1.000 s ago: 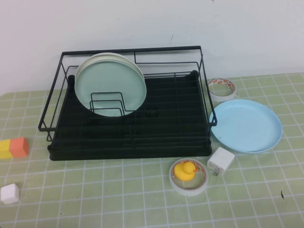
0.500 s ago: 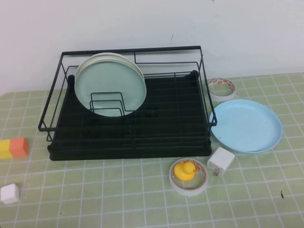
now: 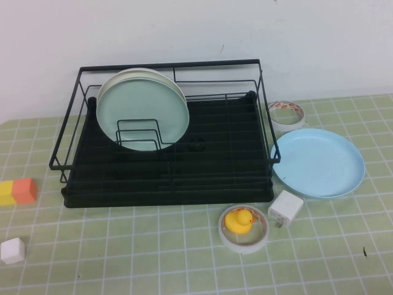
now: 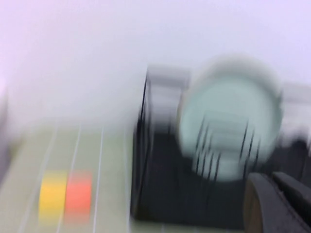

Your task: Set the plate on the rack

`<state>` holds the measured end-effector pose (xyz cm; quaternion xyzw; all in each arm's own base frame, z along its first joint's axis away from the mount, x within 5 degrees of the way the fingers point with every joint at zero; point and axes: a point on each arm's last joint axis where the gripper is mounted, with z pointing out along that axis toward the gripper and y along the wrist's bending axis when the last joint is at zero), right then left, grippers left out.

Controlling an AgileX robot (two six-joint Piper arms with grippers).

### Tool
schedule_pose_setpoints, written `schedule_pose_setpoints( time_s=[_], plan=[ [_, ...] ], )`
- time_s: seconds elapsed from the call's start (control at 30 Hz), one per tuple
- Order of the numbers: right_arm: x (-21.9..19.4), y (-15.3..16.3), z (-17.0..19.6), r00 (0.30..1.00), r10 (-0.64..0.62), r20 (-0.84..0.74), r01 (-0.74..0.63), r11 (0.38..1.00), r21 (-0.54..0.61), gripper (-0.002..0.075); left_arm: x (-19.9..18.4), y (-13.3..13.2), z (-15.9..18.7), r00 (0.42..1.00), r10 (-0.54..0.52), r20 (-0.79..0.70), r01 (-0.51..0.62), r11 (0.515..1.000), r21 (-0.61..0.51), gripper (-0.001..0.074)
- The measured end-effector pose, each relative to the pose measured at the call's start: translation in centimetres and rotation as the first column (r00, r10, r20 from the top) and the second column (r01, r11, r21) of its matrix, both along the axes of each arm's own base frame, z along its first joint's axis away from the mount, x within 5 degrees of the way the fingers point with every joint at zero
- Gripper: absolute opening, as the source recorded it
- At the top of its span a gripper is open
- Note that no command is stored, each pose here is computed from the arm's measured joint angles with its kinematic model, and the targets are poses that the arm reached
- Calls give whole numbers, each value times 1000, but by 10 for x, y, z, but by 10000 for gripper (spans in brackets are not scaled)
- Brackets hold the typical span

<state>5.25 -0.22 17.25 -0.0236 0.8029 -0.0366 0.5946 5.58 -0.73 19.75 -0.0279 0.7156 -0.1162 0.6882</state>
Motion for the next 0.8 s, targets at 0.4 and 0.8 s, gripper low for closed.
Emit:
schedule_pose_setpoints(
  time_s=[0.4, 0.8],
  plan=[
    [-6, 4, 67, 716, 45, 697, -23, 999, -42, -2, -13, 3, 50, 838, 35, 545, 6, 997, -73, -3],
    [-17, -2, 84, 545, -42, 837, -34, 997, 72, -2, -15, 9, 56, 832, 103, 546, 52, 964, -261, -3]
  ],
)
